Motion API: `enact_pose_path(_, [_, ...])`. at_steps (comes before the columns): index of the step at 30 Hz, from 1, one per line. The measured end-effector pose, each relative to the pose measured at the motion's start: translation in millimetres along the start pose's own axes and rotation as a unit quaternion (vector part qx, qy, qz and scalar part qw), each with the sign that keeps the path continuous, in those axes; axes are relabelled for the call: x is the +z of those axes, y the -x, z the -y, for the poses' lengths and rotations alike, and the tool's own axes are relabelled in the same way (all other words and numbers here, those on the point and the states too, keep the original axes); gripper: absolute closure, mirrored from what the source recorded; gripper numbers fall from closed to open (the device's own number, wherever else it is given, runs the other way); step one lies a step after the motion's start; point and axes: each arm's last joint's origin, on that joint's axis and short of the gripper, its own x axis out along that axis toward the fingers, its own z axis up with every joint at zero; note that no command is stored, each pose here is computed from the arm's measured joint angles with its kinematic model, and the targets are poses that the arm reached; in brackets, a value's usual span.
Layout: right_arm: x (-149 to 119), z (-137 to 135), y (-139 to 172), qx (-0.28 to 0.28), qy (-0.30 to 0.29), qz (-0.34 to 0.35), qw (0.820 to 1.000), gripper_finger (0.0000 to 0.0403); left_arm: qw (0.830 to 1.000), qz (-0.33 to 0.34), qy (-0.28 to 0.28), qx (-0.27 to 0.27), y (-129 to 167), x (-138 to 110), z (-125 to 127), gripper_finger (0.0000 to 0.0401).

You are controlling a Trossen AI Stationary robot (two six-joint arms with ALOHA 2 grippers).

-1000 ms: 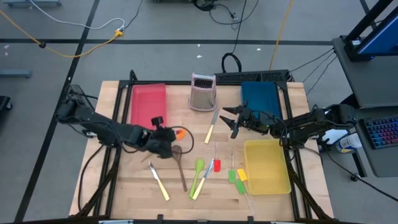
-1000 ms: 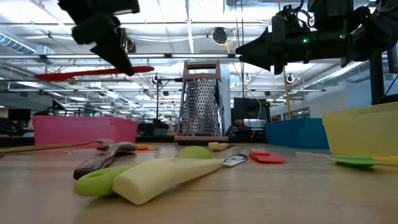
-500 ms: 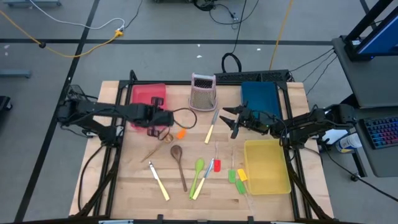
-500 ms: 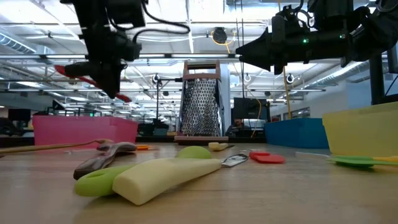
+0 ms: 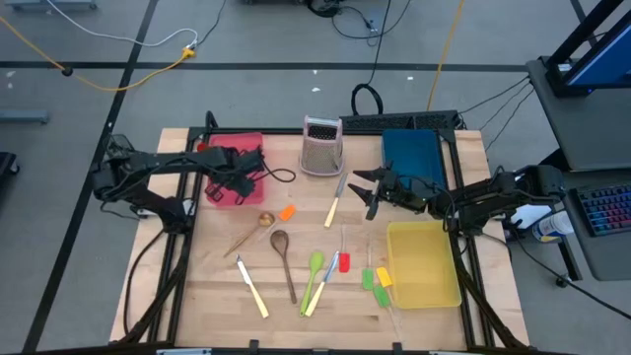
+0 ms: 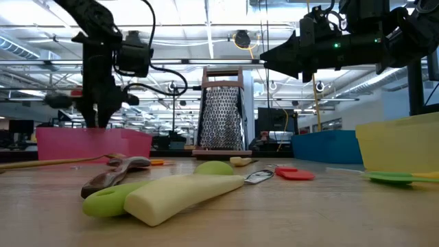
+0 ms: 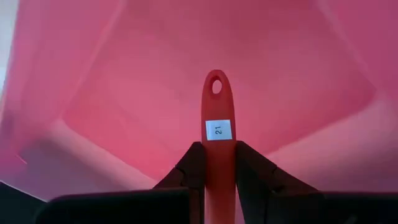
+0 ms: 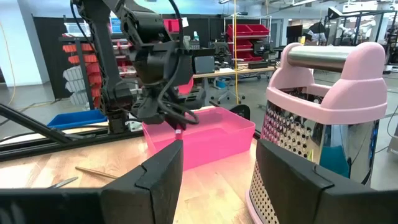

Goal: Pick & Place Kitchen Items
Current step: Put the red serving spoon into the pink bin

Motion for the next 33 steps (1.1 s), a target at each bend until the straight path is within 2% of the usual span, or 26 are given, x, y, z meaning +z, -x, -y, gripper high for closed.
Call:
enact_pose_path(5, [-0.7, 0.0, 0.0, 0.000, 0.001, -0.003, 1.000, 0.0206, 0.997, 0.078, 0.011, -0.006, -10.8, 5.2, 1.8, 0.0330])
enact_pose_path(7, [-0.7, 0.0, 0.0, 0.000, -0.001, -0.004, 1.000, 0.0206, 0.996, 0.088, 0.021, 0.008, -14.8, 7.0, 1.3, 0.0328])
enact_pose_path(13, [-0.8, -0.1, 0.0, 0.000, -0.012, -0.004, 1.000, 0.0206, 0.989, 0.103, 0.103, 0.033, -23.8, 3.6, -3.6, 0.0326])
enact_pose_path(17, [-0.9, -1.2, 0.3, 0.002, -0.012, -0.004, 1.000, 0.0206, 0.977, 0.132, 0.161, 0.037, -27.2, 1.5, -7.2, 0.0324])
enact_pose_path(19, [-0.9, -2.8, 0.7, 0.006, -0.013, -0.004, 1.000, 0.0206, 0.974, 0.144, 0.170, 0.035, -28.6, 0.6, -8.0, 0.0324])
enact_pose_path(21, [-1.0, -4.3, 1.0, 0.009, -0.013, -0.005, 1.000, 0.0206, 0.978, 0.146, 0.145, 0.040, -30.8, 0.5, -7.0, 0.0324])
enact_pose_path(27, [-1.0, -4.6, 1.1, 0.010, -0.013, -0.005, 1.000, 0.0206, 0.992, 0.116, -0.023, 0.038, -37.1, -0.5, 3.1, 0.0323])
enact_pose_path(29, [-0.9, -4.6, 1.1, 0.010, -0.013, -0.004, 1.000, 0.0206, 0.993, 0.113, -0.032, 0.033, -37.5, -0.8, 4.5, 0.0323])
enact_pose_path(33, [-0.9, -4.5, 1.1, 0.010, -0.011, -0.004, 1.000, 0.0206, 0.991, 0.132, 0.009, 0.034, -37.5, -0.3, 2.5, 0.0323])
